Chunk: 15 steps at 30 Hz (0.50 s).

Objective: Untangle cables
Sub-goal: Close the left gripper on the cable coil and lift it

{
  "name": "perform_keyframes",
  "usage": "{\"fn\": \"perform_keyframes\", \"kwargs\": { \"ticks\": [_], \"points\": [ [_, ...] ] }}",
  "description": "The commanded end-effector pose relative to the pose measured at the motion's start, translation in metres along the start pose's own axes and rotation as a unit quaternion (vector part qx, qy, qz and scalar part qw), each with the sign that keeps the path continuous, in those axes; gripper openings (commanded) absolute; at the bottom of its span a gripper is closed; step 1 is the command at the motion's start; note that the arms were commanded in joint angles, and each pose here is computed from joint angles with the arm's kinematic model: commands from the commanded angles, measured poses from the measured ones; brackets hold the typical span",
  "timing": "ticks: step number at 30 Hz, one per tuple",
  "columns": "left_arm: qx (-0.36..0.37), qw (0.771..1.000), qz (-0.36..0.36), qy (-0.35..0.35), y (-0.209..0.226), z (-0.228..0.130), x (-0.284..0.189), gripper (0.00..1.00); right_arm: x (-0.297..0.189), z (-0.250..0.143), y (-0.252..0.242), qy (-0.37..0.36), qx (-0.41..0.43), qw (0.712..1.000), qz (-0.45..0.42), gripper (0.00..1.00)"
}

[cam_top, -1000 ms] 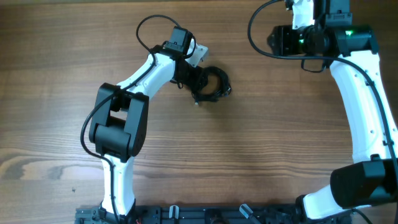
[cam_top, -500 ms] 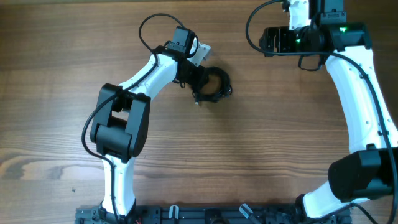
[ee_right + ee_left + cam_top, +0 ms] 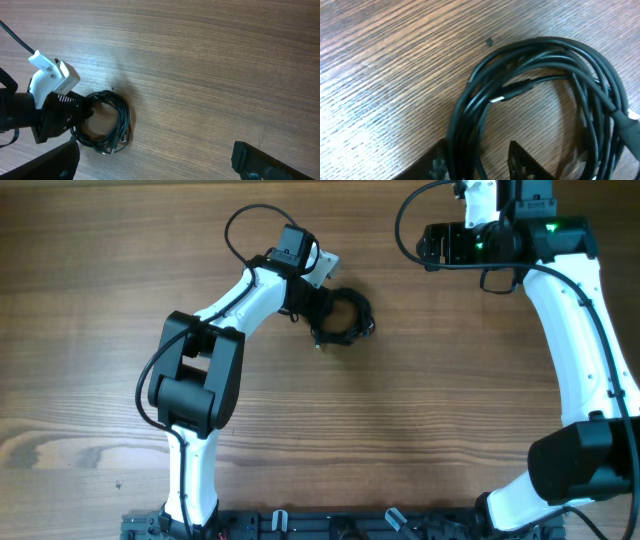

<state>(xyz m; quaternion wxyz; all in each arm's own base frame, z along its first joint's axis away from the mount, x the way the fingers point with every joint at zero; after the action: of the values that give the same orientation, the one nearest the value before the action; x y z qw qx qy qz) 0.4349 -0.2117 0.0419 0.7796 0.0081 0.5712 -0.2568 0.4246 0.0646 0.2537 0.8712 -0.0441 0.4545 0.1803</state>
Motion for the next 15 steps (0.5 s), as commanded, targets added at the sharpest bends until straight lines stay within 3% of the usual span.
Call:
{"fn": "perform_keyframes", "kwargs": {
  "ticks": [1, 6, 15],
  "points": [
    [0.004, 1.000, 0.010, 0.018, 0.004, -0.010, 0.013, 0.28, 0.009, -0.004, -0.004, 0.011, 0.002, 1.000, -0.008, 1.00],
    [0.004, 1.000, 0.010, 0.019, 0.004, -0.010, 0.013, 0.06, 0.009, -0.004, -0.006, 0.012, 0.003, 1.000, -0.015, 1.00],
    [0.005, 1.000, 0.012, -0.013, -0.004, 0.005, -0.014, 0.04, 0.010, -0.009, -0.005, 0.024, 0.021, 0.999, -0.013, 1.00]
  ]
}}
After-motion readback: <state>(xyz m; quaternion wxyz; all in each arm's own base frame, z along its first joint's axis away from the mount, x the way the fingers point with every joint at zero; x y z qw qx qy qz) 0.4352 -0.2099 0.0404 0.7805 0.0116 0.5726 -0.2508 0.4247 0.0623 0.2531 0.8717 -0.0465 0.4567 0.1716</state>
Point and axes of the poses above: each gripper's point midway between its finger pads, its own x axis out along the fingers, its own y axis along the line the jaws close on, z = x × y, the point moved 4 cm from there along -x, back along the fingers, and after that the axes turned 9 degrees about -x, right-handed, at the moved point
